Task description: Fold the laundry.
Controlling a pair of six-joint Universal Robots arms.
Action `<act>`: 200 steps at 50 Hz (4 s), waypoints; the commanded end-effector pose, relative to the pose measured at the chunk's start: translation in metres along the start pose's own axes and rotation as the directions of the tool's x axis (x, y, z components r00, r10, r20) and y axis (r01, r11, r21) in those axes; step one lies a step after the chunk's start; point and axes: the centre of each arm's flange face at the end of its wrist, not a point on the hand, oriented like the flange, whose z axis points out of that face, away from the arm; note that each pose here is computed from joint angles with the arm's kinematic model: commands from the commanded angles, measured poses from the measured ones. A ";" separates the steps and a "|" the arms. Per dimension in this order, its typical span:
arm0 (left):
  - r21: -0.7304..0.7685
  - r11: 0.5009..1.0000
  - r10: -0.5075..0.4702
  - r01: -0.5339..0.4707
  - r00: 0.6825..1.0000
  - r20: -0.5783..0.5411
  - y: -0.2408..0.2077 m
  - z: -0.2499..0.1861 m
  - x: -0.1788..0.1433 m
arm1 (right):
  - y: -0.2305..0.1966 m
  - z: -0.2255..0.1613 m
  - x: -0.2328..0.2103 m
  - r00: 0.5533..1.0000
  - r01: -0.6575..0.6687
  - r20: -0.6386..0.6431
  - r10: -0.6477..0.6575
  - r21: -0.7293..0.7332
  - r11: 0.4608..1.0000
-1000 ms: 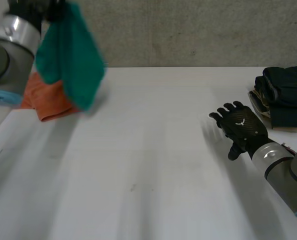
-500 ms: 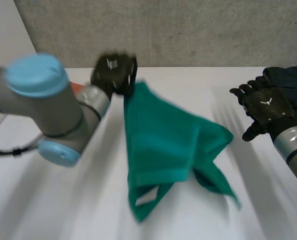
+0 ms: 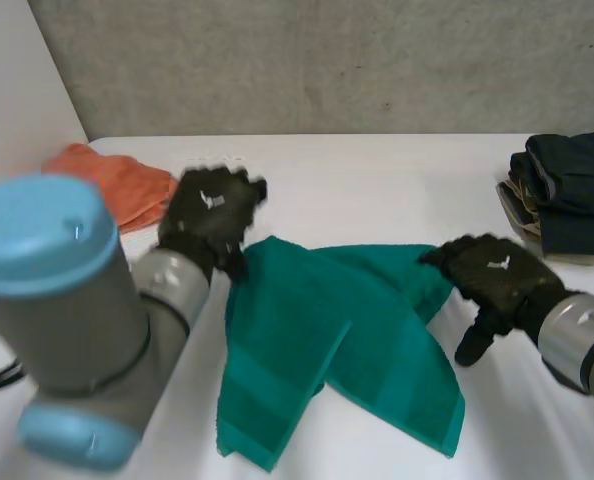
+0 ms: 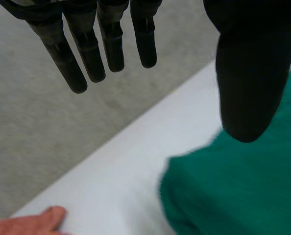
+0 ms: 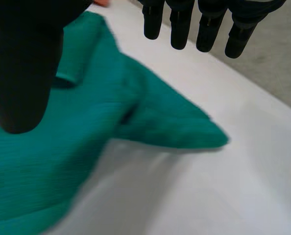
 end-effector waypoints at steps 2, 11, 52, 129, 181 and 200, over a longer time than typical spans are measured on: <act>-0.138 0.988 0.044 -0.069 0.984 -0.175 0.050 -0.050 0.047 | 0.022 -0.021 -0.057 0.987 0.065 0.146 -0.062 -0.014 0.998; -0.205 0.973 0.086 -0.104 0.992 -0.094 0.089 -0.051 0.058 | 0.058 -0.023 -0.072 0.986 0.160 0.055 -0.160 -0.002 0.987; -0.158 0.978 0.140 -0.136 0.990 0.016 0.108 -0.018 0.043 | 0.085 0.020 -0.073 0.966 0.259 -0.036 -0.256 0.118 0.959; -0.036 0.960 0.278 -0.278 0.960 0.020 0.106 -0.017 0.029 | 0.059 0.048 -0.011 0.938 0.307 -0.201 -0.284 0.097 0.947; 0.096 0.985 0.118 -0.144 0.966 0.231 -0.025 -0.031 -0.097 | -0.077 -0.011 0.089 0.809 0.465 -0.432 -0.399 0.055 0.883; 0.018 0.981 0.188 -0.193 0.968 0.167 0.003 0.097 -0.131 | -0.093 0.072 0.147 0.786 0.447 -0.498 -0.366 0.049 0.893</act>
